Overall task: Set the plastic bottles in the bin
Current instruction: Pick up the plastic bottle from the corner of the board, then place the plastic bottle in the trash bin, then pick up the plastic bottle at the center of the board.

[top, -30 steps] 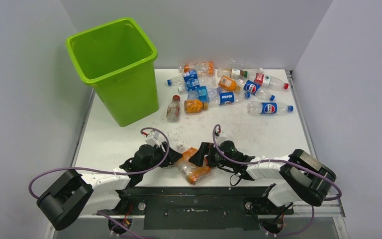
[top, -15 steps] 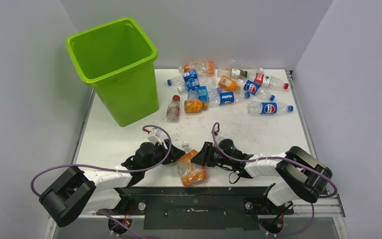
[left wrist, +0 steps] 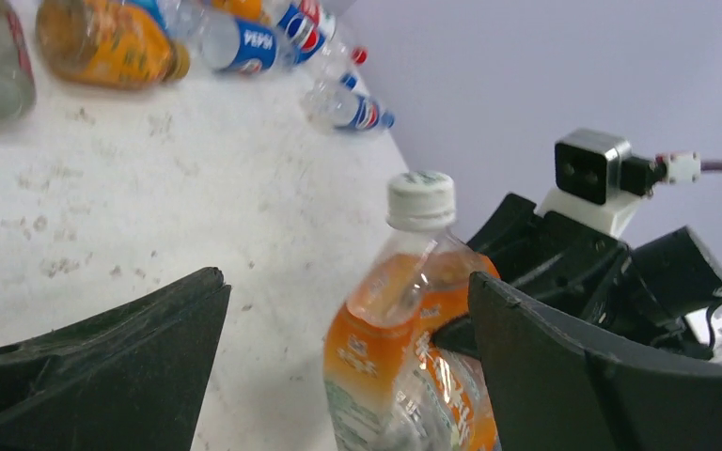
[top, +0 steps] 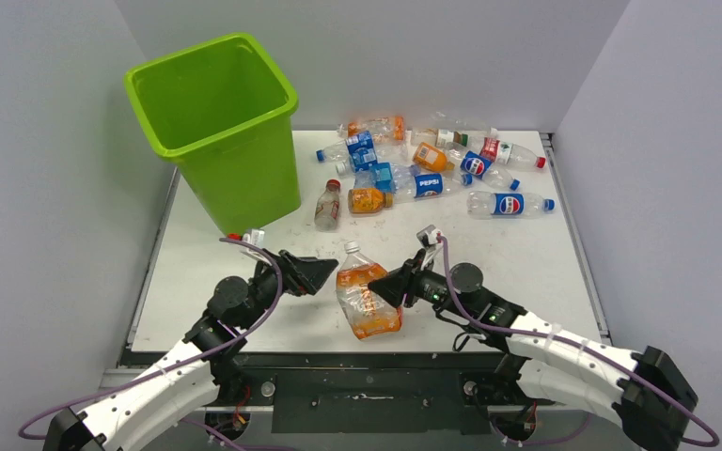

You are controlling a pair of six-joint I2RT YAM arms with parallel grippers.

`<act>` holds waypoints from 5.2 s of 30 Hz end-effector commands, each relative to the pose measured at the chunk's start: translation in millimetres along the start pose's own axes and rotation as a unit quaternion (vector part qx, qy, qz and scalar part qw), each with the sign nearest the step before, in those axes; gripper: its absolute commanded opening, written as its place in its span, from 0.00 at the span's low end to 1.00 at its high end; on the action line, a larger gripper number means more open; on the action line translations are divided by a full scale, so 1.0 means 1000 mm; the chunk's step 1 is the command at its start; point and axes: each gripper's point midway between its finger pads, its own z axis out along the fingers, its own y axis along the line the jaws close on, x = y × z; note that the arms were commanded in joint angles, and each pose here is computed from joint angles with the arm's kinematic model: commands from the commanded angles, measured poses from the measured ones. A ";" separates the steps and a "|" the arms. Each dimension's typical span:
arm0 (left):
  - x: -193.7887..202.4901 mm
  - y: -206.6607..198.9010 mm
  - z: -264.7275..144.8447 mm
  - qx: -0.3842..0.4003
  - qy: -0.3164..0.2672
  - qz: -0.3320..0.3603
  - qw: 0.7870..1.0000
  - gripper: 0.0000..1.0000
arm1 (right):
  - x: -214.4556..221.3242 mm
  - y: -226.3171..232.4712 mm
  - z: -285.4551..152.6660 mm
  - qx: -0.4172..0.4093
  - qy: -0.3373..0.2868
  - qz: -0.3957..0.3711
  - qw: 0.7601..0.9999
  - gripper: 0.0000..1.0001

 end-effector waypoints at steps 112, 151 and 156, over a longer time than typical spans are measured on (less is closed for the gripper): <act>-0.391 -0.269 0.056 -0.102 -0.346 0.486 0.796 0.96 | -0.066 -0.038 -0.076 0.332 -0.149 -0.127 0.923 0.90; -0.062 -0.011 -0.016 -0.148 0.012 0.203 0.968 0.96 | -0.163 -0.362 -0.147 0.579 -0.330 0.353 0.657 0.90; -0.064 -0.010 -0.017 -0.148 0.005 0.202 0.968 0.96 | -0.172 -0.379 -0.148 0.571 -0.349 0.365 0.647 0.90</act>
